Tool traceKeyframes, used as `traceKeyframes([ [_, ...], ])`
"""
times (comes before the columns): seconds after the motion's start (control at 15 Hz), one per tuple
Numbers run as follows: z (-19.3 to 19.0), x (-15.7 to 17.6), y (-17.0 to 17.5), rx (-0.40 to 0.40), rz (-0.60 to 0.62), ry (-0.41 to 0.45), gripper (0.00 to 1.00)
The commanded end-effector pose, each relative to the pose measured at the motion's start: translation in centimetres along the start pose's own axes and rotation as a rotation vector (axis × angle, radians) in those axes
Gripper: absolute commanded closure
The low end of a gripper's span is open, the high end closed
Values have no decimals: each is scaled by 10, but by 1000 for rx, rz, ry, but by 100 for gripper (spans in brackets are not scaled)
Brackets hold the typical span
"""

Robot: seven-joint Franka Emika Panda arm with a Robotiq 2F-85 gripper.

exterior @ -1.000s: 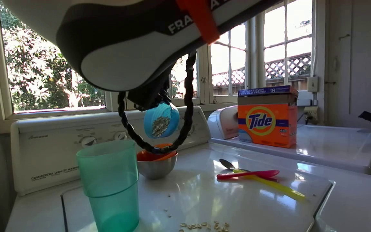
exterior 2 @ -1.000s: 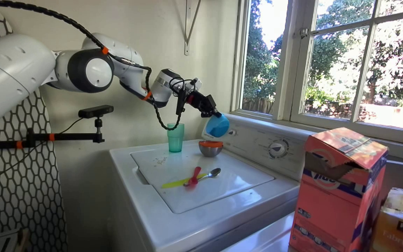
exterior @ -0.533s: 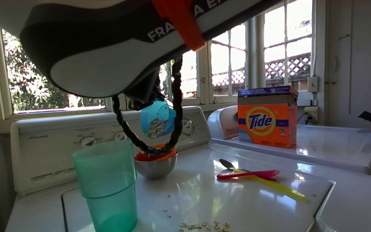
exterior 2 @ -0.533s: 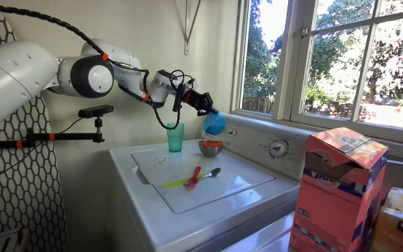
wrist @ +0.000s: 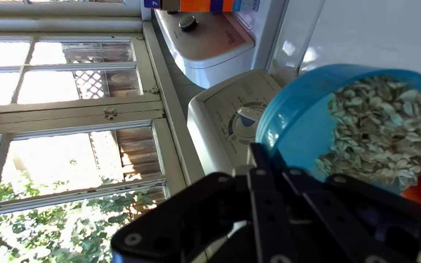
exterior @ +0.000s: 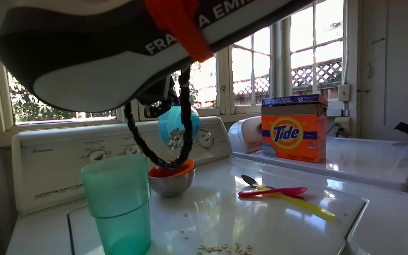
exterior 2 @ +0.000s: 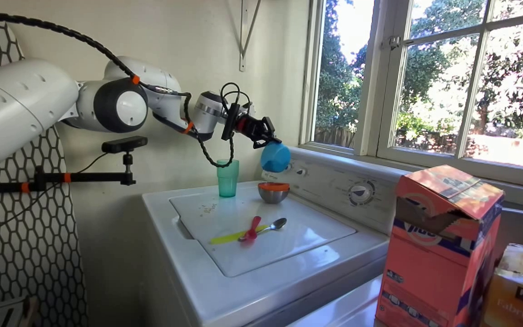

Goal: Pour the contents from the blue bowl into the silver bowl

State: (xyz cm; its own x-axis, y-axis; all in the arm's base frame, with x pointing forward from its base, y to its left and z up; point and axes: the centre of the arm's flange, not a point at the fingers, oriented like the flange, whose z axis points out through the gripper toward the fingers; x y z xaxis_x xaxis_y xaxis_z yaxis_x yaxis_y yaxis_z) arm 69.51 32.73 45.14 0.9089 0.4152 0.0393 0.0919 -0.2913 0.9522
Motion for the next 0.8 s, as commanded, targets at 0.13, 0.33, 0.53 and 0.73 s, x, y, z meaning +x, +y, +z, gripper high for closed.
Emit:
traceKeyframes([
  [0.13,19,21,-3,-43,-22,-16,99],
  [0.33,33,26,-6,-37,-3,-9,99],
  [0.53,41,31,-7,-32,11,21,99],
  [0.73,45,41,-10,-24,16,74,99],
])
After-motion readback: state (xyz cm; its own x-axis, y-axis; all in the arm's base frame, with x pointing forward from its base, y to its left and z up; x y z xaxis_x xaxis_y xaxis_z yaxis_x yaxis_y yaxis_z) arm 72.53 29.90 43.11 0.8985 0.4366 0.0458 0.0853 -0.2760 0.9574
